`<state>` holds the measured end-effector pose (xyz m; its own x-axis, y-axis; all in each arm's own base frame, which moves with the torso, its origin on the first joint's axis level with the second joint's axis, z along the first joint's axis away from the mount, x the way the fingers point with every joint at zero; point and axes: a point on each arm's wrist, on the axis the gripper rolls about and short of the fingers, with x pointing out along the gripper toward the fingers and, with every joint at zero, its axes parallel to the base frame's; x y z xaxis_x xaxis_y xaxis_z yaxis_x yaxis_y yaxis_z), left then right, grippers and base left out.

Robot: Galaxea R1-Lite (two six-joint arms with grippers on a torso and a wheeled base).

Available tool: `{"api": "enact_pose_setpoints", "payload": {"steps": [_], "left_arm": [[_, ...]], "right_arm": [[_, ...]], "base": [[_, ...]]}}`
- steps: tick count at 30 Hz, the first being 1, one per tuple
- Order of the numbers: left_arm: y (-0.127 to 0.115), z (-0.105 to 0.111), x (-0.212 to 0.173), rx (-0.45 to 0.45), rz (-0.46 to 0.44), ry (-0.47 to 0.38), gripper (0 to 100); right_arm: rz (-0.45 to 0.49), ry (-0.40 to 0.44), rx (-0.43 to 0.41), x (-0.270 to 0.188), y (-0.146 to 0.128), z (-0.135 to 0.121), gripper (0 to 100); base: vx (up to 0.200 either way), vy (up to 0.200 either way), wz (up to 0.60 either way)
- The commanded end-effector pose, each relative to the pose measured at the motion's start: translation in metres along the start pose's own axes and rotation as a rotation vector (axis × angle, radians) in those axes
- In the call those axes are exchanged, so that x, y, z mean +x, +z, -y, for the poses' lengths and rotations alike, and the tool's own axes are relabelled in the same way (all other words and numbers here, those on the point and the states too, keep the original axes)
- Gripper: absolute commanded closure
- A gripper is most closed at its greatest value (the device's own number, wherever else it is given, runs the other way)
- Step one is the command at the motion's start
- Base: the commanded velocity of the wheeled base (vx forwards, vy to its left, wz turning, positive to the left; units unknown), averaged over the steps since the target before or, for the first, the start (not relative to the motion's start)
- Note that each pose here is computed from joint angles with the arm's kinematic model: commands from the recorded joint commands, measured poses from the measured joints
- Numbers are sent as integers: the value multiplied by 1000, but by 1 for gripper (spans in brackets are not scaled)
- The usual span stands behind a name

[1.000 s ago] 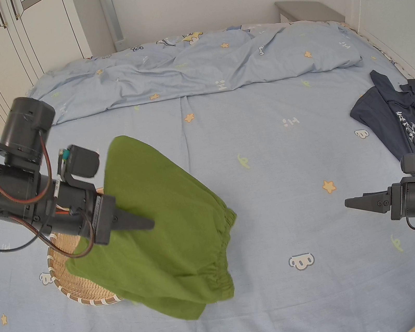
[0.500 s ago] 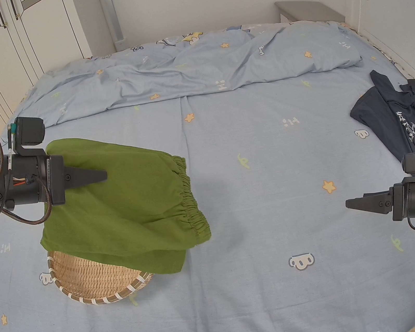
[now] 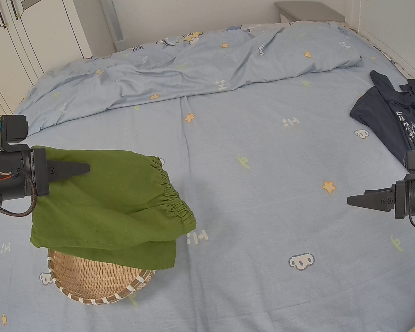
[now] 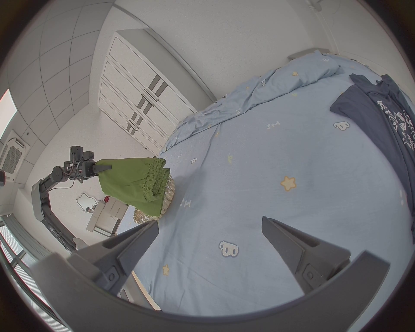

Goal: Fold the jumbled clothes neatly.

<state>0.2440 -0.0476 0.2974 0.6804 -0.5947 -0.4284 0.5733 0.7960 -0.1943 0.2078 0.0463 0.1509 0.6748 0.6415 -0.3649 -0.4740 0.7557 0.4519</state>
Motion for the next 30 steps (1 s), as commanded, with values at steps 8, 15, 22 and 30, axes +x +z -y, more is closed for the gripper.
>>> {"api": "enact_pose_setpoints", "payload": {"steps": [8, 15, 22, 30], "left_arm": [[-23, -27, 4, -123, -70, 72, 100], [-69, -72, 12, -336, -198, 178, 100], [-94, -102, 8, -444, -245, 254, 100], [-109, -142, 49, -470, -274, 273, 100]], "right_arm": [[-3, 9, -5, 0, -1, -2, 0], [-18, 28, -10, 2, -4, -7, 0], [-25, 36, -12, 0, -5, -10, 0], [-28, 49, -20, -1, -6, -14, 0]], "base": [[0, 0, 0], [0, 0, 0], [0, 0, 0], [0, 0, 0]]}}
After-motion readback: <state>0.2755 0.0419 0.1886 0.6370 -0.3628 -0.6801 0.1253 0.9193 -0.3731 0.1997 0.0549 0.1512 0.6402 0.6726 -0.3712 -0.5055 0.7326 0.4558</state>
